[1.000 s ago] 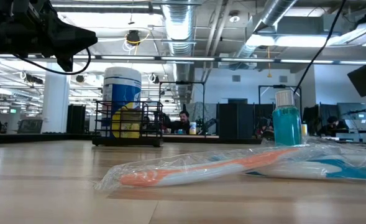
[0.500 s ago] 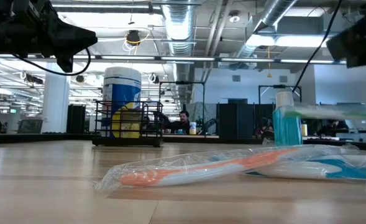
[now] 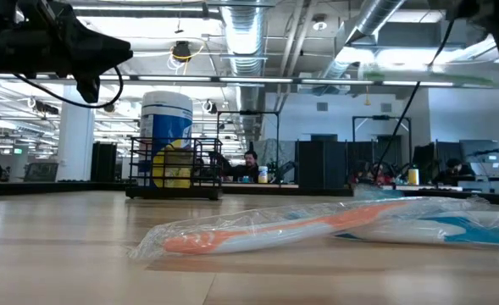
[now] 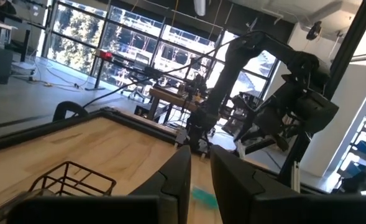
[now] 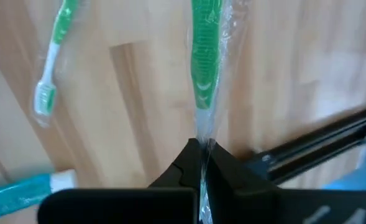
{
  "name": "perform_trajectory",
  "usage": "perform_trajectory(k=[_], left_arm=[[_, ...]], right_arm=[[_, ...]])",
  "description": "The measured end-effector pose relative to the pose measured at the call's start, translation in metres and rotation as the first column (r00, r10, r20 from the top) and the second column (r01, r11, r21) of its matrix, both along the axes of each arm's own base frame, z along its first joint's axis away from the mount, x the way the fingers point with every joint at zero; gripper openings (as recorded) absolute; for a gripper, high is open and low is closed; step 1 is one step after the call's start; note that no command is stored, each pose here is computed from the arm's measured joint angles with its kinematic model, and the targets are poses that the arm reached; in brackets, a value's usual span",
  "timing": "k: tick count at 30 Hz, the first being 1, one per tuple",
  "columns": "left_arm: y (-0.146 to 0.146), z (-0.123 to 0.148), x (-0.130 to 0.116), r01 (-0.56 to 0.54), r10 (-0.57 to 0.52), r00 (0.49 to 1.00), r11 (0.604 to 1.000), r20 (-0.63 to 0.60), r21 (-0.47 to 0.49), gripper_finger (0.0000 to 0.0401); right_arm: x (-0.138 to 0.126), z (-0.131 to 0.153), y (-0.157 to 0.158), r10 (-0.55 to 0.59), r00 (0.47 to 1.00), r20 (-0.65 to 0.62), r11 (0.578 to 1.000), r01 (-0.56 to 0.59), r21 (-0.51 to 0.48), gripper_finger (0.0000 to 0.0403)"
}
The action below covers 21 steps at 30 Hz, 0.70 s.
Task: Pick & Place toothbrushing station
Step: Put the green toothbrush into the wire organizer
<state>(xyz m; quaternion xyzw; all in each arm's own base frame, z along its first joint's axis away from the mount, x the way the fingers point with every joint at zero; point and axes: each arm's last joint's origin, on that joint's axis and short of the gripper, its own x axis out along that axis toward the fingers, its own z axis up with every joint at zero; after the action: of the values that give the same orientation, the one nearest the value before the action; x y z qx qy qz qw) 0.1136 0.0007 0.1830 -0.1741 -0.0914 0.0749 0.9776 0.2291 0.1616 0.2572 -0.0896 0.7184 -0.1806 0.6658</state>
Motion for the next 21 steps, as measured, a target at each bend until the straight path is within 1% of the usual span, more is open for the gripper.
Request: perform_trajectory(k=[3,6,11,14,17,21], left_arm=[[0.000,0.000,0.000,0.002,-0.002,1.000,1.000,0.006,-0.011,0.0057],[0.000,0.001,0.000,0.003,-0.003,1.000,1.000,0.014,-0.017,0.0057],[0.000,0.002,0.001,0.014,-0.012,0.999,0.998,0.034,-0.067,0.0057],[-0.001,0.003,0.004,0.048,-0.043,0.998,0.995,0.050,-0.085,0.0057],[-0.002,0.004,0.008,0.083,-0.075,0.994,0.990,0.073,-0.115,0.0057],[-0.003,0.001,0.016,0.096,-0.087,0.994,0.982,0.066,-0.160,0.0057]], right_arm=[[0.006,0.008,-0.001,0.055,0.997,0.050,0.998,-0.054,-0.020,0.0000],[0.010,0.014,-0.003,0.067,0.995,0.079,0.997,-0.065,-0.034,0.0000],[0.014,0.015,-0.009,0.116,0.991,0.073,0.992,-0.112,-0.058,0.0000],[0.017,0.016,-0.013,0.131,0.989,0.069,0.989,-0.126,-0.072,0.0000],[0.020,0.016,-0.017,0.153,0.986,0.069,0.984,-0.146,-0.100,0.0000],[0.022,0.016,-0.021,0.177,0.982,0.063,0.978,-0.169,-0.125,0.0000]])
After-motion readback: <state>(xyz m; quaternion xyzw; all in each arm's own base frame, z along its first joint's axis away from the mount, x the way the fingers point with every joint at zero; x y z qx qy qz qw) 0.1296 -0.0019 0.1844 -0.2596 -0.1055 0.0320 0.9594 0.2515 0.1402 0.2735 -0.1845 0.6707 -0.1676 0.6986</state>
